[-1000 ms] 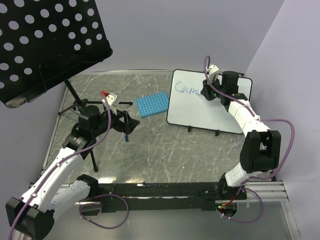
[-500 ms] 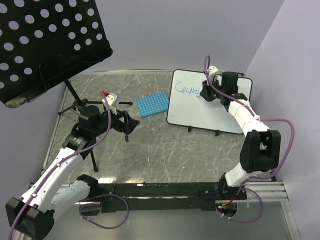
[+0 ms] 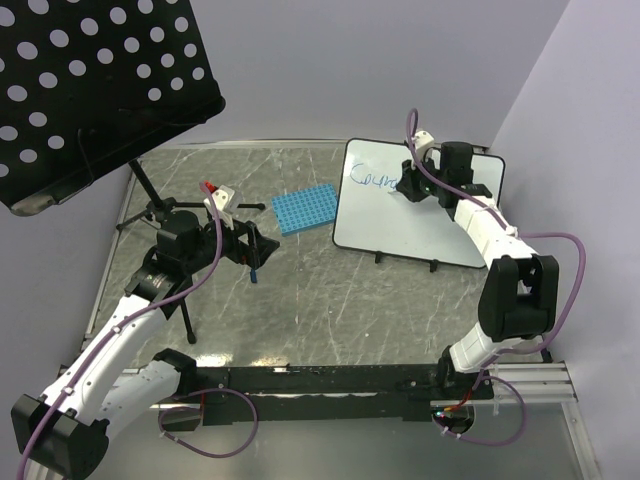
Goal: Write a sentence on the whiteboard
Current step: Write a sentence on the whiteboard, then pick up the whiteboard from the whiteboard stand.
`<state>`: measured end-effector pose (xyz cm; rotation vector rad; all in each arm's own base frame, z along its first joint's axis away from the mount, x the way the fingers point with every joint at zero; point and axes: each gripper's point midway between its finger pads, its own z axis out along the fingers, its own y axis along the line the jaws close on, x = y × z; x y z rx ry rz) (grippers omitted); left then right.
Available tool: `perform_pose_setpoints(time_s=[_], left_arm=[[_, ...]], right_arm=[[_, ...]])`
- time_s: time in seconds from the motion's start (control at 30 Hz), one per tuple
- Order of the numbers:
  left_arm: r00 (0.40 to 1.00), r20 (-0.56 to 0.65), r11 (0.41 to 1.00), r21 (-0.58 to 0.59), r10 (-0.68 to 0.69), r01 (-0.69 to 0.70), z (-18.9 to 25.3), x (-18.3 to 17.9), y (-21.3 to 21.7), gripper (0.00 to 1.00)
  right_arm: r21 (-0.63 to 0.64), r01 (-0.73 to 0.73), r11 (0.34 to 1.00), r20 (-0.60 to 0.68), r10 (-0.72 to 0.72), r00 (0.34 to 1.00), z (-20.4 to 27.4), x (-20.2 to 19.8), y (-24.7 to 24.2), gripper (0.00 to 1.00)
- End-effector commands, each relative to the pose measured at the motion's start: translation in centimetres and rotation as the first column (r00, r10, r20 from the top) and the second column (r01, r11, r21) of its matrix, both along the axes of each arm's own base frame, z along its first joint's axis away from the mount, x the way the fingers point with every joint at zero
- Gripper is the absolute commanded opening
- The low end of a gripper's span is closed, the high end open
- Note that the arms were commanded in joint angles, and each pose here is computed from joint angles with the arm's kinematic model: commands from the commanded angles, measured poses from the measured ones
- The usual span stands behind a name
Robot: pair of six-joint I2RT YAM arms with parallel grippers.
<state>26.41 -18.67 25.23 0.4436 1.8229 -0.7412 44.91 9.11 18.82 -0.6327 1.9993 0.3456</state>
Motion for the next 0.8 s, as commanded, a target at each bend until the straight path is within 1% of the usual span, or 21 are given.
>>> perform_pose_setpoints(time_s=[0.0, 0.2, 0.3, 0.33, 0.37, 0.4, 0.43, 0.47, 0.53, 0.57, 0.63, 0.67, 0.73, 0.77], left_arm=[[0.999, 0.04, 1.0, -0.012, -0.008, 0.008, 1.1, -0.2, 0.0, 0.97], [0.999, 0.045, 1.0, -0.028, -0.007, 0.009, 1.2, 0.0, -0.2, 0.97], [0.999, 0.011, 0.995, -0.081, -0.048, 0.049, 1.1, 0.1, -1.3, 0.97], [0.998, 0.004, 0.99, -0.128, -0.064, 0.064, 1.6, 0.3, -2.0, 0.97], [0.994, -0.046, 0.986, -0.139, -0.097, 0.09, 0.7, 0.5, -2.7, 0.97], [0.993, -0.049, 0.982, -0.157, -0.11, 0.101, 1.0, 1.0, -3.2, 0.97], [0.99, -0.083, 0.979, -0.182, -0.112, 0.096, 1.0, 1.5, -3.7, 0.97], [0.982, -0.133, 0.975, -0.192, -0.137, 0.11, 0.3, 2.6, -4.7, 0.97], [0.968, -0.183, 0.968, -0.218, -0.17, 0.128, -0.2, 3.8, -5.9, 0.97], [0.96, -0.214, 0.966, -0.223, -0.179, 0.13, -1.0, 5.4, -6.8, 0.97], [0.945, -0.243, 0.957, -0.24, -0.22, 0.162, -1.7, 6.8, -7.9, 0.99], [0.939, -0.26, 0.955, -0.247, -0.228, 0.163, -2.5, 8.6, -8.8, 0.99], [0.925, -0.276, 0.945, -0.267, -0.261, 0.187, -3.1, 10.0, -9.8, 0.96], [0.918, -0.292, 0.943, -0.272, -0.27, 0.191, -4.0, 11.6, -10.6, 0.95]], right_arm=[[0.027, -0.02, 0.999, 0.068, 0.018, 0.998, 3.3, 0.1, 0.7, 0.0], [0.071, -0.035, 0.997, 0.139, 0.025, 0.99, 7.2, -1.5, 0.2, 0.0], [0.095, -0.037, 0.995, 0.156, 0.022, 0.987, 8.5, -2.1, -0.1, 0.0], [0.112, -0.05, 0.992, 0.149, 0.033, 0.988, 8.7, -2.5, 0.1, 0.0], [0.12, -0.058, 0.991, 0.148, 0.04, 0.988, 8.9, -2.7, 0.3, 0.0], [0.127, -0.067, 0.99, 0.157, 0.047, 0.986, 9.7, -3.0, 0.5, 0.0], [0.139, -0.05, 0.989, 0.144, 0.03, 0.989, 9.8, -3.2, -0.3, 0.0], [0.146, -0.057, 0.988, 0.141, 0.036, 0.989, 10.0, -3.5, -0.2, 0.0], [0.169, -0.066, 0.983, 0.147, 0.041, 0.988, 11.0, -4.6, 0.0, 0.0], [0.18, -0.08, 0.98, 0.149, 0.053, 0.987, 11.3, -5.2, 0.2, 0.0], [0.196, -0.091, 0.976, 0.158, 0.06, 0.986, 11.7, -6.5, 0.3, 0.0], [0.203, -0.106, 0.973, 0.166, 0.073, 0.983, 11.9, -7.1, 0.5, 0.0], [0.222, -0.114, 0.968, 0.175, 0.075, 0.982, 11.7, -8.2, 0.4, 0.0], [0.229, -0.114, 0.967, 0.178, 0.073, 0.981, 11.6, -8.4, 0.2, 0.0]])
